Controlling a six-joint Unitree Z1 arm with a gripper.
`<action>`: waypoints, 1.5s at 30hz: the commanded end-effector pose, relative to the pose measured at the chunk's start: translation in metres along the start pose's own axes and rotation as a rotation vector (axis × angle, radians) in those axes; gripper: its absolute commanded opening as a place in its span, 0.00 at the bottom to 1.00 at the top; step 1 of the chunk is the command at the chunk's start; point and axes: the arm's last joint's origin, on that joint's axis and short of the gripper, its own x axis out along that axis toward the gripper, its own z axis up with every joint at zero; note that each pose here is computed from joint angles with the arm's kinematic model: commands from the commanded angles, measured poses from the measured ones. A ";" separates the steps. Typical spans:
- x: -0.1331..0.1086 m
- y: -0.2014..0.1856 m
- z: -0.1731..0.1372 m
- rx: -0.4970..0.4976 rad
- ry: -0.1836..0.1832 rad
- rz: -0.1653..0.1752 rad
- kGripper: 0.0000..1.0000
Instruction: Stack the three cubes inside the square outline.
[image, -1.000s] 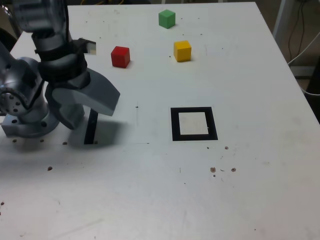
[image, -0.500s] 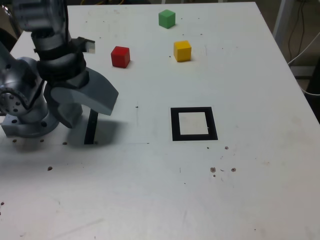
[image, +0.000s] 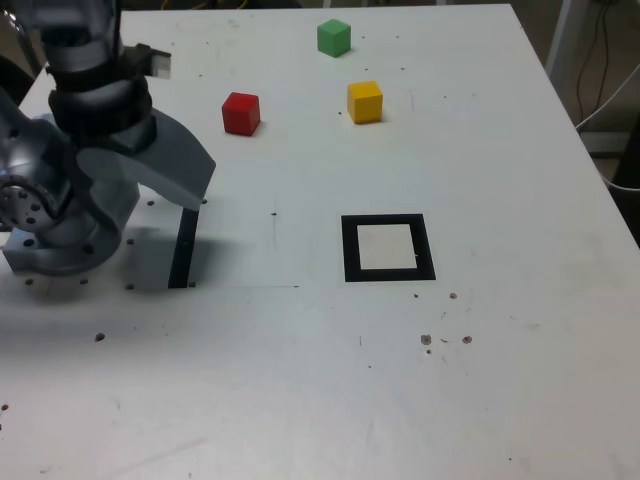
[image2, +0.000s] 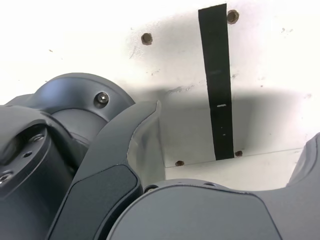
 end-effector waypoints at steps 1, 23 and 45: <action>-0.004 0.000 -0.001 0.003 -0.034 0.005 0.99; -0.112 0.107 0.091 -0.035 -0.031 0.071 0.99; -0.048 0.254 0.049 -0.253 0.251 0.085 1.00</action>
